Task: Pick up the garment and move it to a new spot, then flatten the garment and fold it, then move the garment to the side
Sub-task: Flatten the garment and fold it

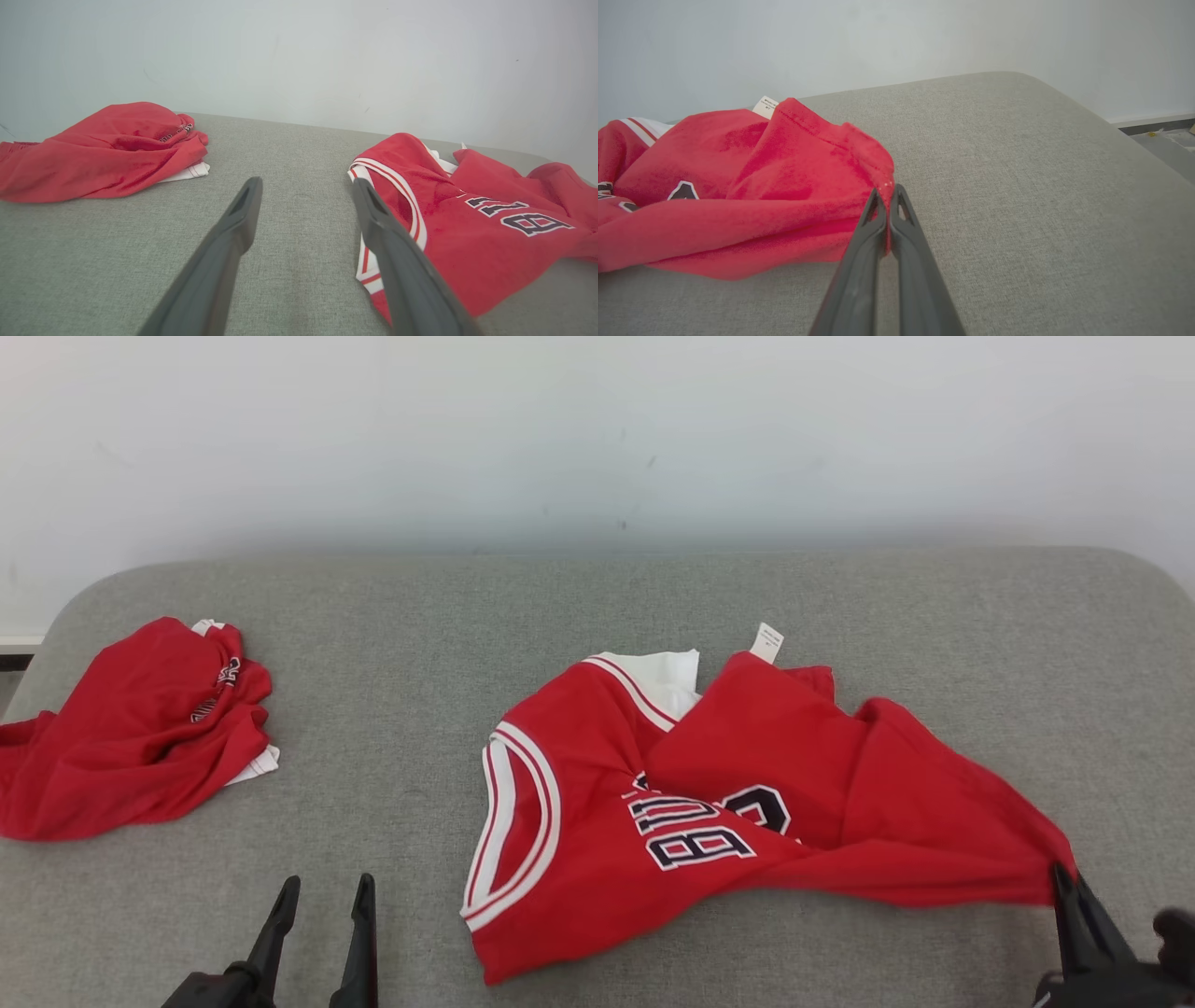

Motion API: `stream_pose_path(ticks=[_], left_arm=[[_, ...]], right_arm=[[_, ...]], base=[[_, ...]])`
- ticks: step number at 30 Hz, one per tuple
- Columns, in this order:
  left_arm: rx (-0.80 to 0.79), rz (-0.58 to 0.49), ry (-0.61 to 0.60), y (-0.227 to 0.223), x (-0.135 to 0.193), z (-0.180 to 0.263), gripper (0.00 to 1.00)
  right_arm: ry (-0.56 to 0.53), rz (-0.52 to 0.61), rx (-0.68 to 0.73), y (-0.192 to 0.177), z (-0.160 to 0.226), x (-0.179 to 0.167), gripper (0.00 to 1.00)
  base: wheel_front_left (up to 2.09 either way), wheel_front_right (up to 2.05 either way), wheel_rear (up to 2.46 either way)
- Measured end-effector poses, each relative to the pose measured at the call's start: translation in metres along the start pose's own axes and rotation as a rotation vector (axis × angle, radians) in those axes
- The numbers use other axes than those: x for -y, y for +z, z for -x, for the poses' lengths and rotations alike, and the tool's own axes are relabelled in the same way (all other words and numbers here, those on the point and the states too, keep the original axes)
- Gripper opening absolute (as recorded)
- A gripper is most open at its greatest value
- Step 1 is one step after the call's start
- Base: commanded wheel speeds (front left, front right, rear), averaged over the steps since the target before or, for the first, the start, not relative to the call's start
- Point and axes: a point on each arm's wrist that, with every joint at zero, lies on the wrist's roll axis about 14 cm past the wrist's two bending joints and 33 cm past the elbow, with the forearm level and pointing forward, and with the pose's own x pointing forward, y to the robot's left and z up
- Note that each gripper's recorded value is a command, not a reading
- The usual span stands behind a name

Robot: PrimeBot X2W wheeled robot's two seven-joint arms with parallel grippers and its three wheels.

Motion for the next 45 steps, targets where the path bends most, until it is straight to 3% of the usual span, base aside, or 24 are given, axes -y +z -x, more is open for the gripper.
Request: stream_pose_path(ticks=[3,4,5,17,22,32,45], left_arm=[[0.003,0.001,0.001,0.001,0.000,0.000,1.00],[0.003,0.001,0.003,0.001,-0.001,0.000,1.00],[0.002,0.001,0.006,0.001,-0.002,0.001,1.00],[0.021,-0.004,0.006,0.007,-0.002,0.006,1.00],[0.029,-0.006,0.008,0.009,-0.003,0.007,1.00],[-0.018,0.000,-0.006,-0.006,0.001,0.014,1.00],[-0.214,0.021,-0.203,-0.065,0.065,0.004,1.00]], right_arm=[[-0.027,-0.035,-0.017,-0.012,0.011,0.001,0.01],[-0.027,-0.040,-0.018,-0.014,0.013,-0.002,0.46],[-0.026,-0.041,-0.015,-0.014,0.014,-0.004,1.00],[0.049,0.001,0.204,0.049,0.012,-0.038,1.00],[0.128,0.010,0.286,0.072,0.019,-0.071,1.00],[0.200,0.007,0.267,0.058,0.036,-0.104,1.00],[0.182,0.011,0.235,0.047,0.036,-0.099,1.00]], base=[[0.00,0.00,0.00],[0.00,0.00,0.00],[0.00,0.00,0.00],[0.00,0.00,0.00],[0.00,0.00,0.00],[0.00,0.00,0.00],[0.00,0.00,0.00]])
